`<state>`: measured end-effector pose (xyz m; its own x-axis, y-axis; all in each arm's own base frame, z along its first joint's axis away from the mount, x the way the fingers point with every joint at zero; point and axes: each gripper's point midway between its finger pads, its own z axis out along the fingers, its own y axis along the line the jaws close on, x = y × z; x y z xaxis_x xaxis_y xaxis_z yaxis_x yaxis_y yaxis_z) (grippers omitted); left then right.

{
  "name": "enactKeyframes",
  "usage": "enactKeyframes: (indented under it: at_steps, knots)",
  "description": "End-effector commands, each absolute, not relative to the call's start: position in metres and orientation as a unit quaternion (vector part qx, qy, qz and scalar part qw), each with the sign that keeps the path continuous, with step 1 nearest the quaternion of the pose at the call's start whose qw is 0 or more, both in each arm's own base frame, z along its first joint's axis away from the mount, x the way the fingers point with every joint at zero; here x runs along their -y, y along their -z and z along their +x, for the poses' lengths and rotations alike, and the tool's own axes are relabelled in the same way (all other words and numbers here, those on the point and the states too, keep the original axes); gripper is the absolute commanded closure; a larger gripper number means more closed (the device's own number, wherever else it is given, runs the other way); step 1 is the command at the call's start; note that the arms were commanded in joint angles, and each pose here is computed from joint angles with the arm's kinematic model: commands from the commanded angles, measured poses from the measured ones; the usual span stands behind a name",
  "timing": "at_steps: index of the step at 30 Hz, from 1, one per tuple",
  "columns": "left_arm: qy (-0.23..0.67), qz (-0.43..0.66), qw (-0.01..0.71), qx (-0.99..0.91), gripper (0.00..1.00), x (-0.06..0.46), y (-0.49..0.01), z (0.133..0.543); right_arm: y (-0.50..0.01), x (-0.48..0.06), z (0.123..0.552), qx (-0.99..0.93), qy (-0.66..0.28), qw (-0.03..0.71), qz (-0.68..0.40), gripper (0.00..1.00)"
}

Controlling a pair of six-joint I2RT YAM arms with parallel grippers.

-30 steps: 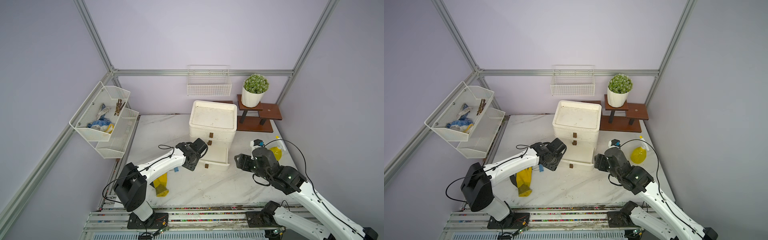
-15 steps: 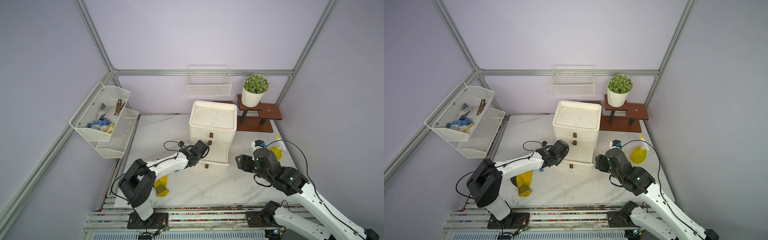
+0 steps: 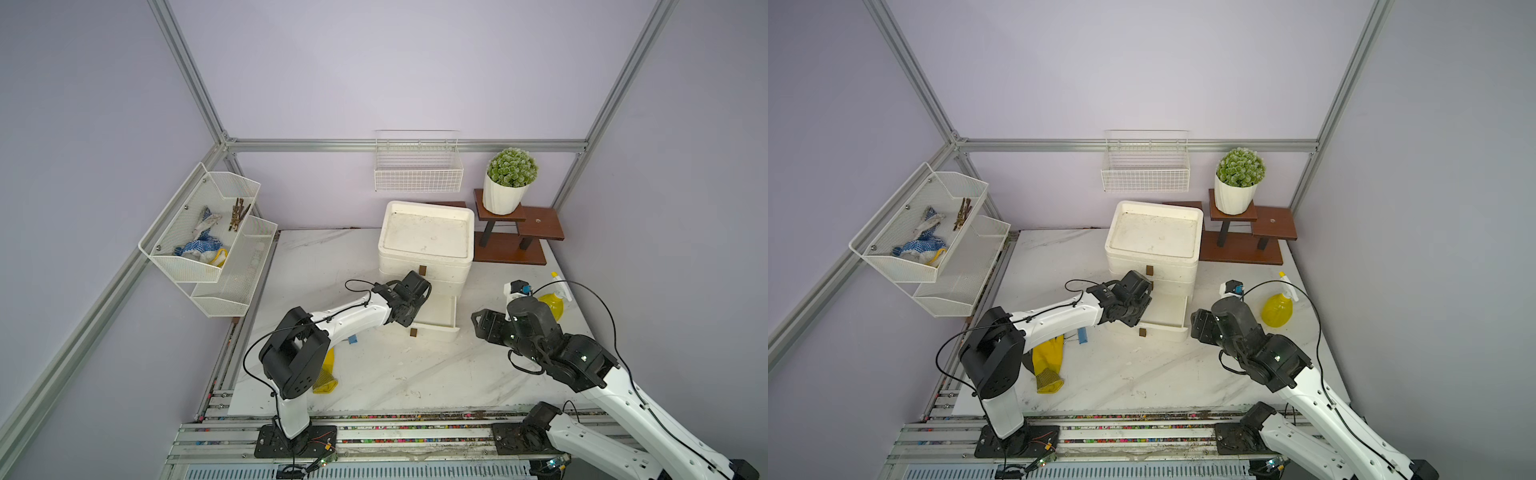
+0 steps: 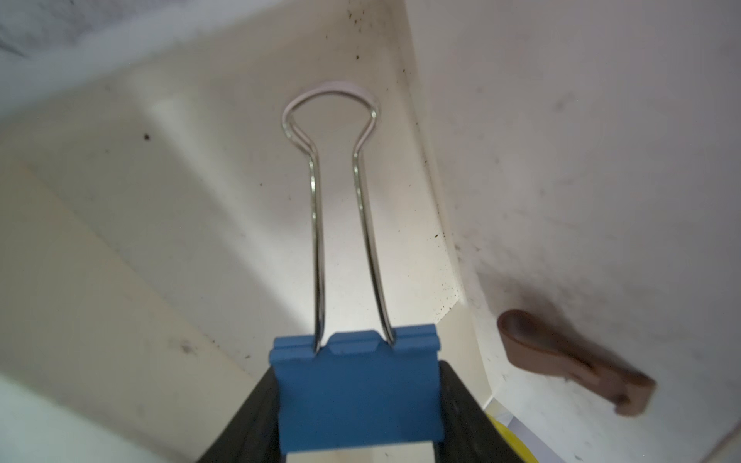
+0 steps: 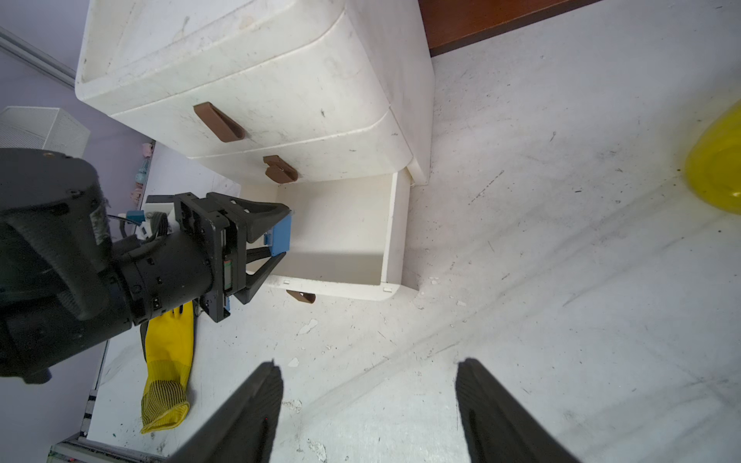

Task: Put the binder clips in the drawer according to color
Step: Place the binder clip in the drawer.

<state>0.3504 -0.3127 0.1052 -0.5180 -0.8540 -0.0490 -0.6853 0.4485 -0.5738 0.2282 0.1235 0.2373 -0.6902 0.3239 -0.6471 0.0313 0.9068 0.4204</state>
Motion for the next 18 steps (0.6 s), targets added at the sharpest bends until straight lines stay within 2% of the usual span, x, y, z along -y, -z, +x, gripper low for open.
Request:
enactKeyframes:
  at_steps: [1,4,10,14,18]
  knots:
    - [0.261,-0.495,0.112,-0.821,0.54,0.327,-0.104,0.338,-0.242,-0.119,0.228,-0.896,-0.189,0.388,0.106,0.26]
    - [0.257,-0.503,0.099,-0.819,0.51,0.329,-0.097,0.337,-0.241,-0.118,0.227,-0.896,-0.188,0.388,0.106,0.26]
    - [0.226,-0.520,0.078,-0.820,0.24,0.324,-0.089,0.330,-0.239,-0.117,0.227,-0.897,-0.186,0.387,0.108,0.26]
    - [0.229,-0.519,0.080,-0.820,0.23,0.326,-0.096,0.332,-0.240,-0.118,0.228,-0.897,-0.187,0.387,0.108,0.26]
    - [0.243,-0.515,0.110,-0.815,0.31,0.319,-0.120,0.332,-0.241,-0.117,0.228,-0.896,-0.186,0.389,0.108,0.26]
